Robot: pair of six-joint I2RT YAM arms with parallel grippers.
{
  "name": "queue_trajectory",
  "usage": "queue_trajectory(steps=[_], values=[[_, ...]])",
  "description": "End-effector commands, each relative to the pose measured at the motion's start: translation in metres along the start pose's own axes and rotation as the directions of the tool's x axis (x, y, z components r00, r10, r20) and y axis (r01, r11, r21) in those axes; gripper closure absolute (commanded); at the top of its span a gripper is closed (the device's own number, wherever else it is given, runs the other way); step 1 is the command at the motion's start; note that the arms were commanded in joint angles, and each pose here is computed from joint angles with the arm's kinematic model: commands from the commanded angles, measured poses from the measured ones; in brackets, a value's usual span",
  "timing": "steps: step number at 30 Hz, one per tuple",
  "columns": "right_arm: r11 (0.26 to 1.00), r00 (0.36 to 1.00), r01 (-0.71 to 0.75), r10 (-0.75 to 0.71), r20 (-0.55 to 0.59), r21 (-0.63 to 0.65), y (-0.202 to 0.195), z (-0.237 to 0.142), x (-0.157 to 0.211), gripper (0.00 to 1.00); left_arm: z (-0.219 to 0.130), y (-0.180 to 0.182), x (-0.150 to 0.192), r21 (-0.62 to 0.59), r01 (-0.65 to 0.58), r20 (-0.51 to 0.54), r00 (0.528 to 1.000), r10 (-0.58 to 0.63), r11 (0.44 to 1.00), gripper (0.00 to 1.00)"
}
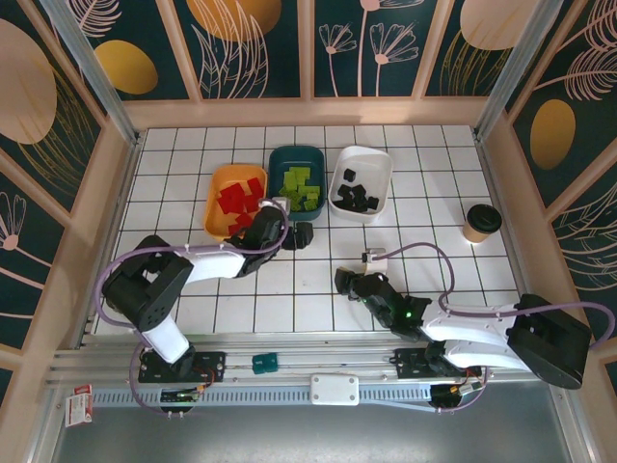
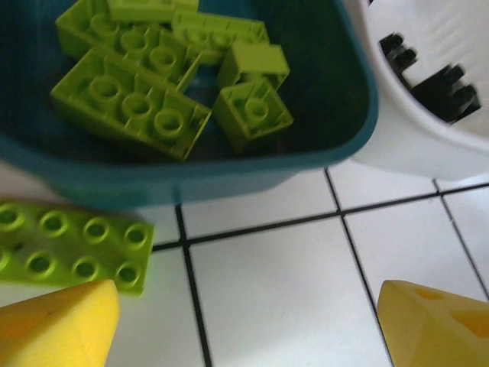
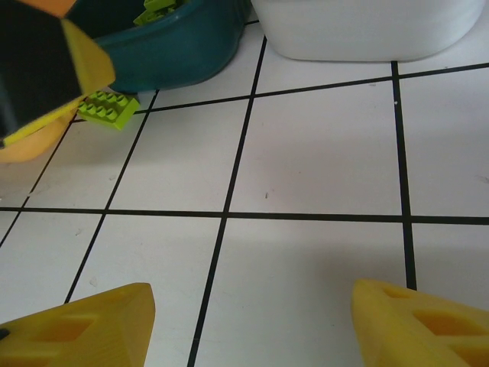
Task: Sort the legos into containers by color
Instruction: Move the lego to the center of the table.
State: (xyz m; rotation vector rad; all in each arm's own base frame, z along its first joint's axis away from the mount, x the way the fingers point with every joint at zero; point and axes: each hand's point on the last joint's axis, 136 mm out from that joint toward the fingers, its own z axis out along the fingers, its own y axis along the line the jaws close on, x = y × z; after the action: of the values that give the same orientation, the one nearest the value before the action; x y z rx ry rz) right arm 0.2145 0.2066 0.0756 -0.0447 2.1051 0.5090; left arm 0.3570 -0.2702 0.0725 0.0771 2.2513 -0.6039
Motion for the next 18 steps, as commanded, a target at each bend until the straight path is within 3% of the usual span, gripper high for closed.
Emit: queue_trajectory(steps=[1, 11, 18], values=[[0.999, 1.0, -0.019, 0.019, 0.016, 0.03, -0.007, -0.001, -0.003, 0.31, 0.011, -0.001, -0.018, 0.014, 0.002, 0.045, 0.999, -0.002, 1.0, 0.13], [0.999, 1.0, -0.019, 0.019, 0.012, 0.036, -0.01, -0.002, -0.002, 0.31, 0.034, 0.015, -0.014, -0.073, -0.032, 0.029, 0.999, 0.034, 0.997, 0.13], [0.999, 0.999, -0.022, 0.021, 0.031, 0.047, -0.013, -0.003, -0.006, 0.31, 0.034, 0.021, 0.006, -0.063, -0.019, -0.012, 1.0, 0.018, 0.998, 0.12]])
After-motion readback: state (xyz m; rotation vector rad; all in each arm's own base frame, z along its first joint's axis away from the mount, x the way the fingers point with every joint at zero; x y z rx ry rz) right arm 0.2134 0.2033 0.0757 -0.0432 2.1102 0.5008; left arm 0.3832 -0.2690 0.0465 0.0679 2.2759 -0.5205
